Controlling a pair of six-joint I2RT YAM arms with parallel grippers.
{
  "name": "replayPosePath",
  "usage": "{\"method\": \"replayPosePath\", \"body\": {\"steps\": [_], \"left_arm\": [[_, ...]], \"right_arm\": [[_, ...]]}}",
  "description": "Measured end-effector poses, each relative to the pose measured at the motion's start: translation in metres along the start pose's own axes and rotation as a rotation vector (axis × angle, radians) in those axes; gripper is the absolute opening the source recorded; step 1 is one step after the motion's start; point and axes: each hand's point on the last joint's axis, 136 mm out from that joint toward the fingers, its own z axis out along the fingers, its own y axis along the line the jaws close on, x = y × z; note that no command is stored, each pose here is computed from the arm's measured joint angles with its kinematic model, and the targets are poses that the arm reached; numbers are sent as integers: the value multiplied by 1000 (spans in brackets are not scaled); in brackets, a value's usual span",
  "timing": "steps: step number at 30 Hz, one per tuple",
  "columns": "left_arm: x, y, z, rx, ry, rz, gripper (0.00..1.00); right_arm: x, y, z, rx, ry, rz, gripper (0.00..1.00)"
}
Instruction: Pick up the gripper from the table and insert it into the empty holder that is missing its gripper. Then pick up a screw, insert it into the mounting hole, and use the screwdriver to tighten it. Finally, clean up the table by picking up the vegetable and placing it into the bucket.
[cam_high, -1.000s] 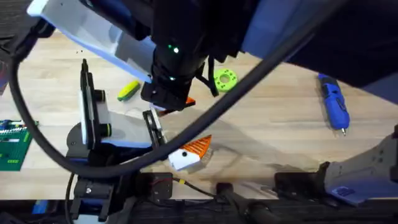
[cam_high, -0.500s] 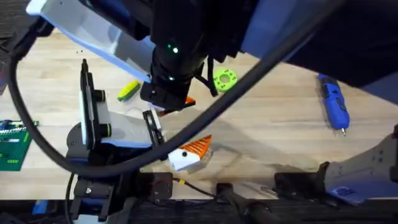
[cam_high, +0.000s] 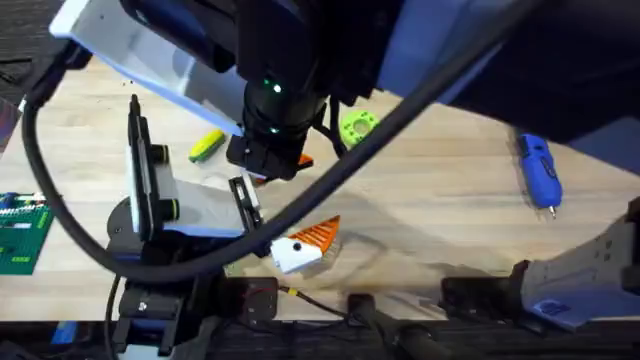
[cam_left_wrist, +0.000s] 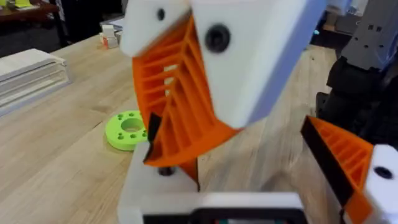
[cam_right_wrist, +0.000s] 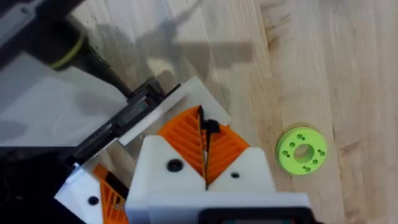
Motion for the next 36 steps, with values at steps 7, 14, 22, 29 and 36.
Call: {"method": "replayPosePath", "body": {"steps": [7,14,22,29,36], "left_arm": [[-1,0,0,-2,-2,7,993],[-1,0,0,-2,-2,9,993],[0,1,0,-3,0,7,993],[-1,1,0,-6,-2,12,993],[-1,1,0,-5,-3,16,993]], "right_arm": [[-1,1,1,-8,-2,3,8],[-1,1,1,-10,-5,5,14],[1,-4,1,8,4,16,910],[-1,-20,1,24,-17,116,978],[4,-70,-1,61,-60,427,979]]}}
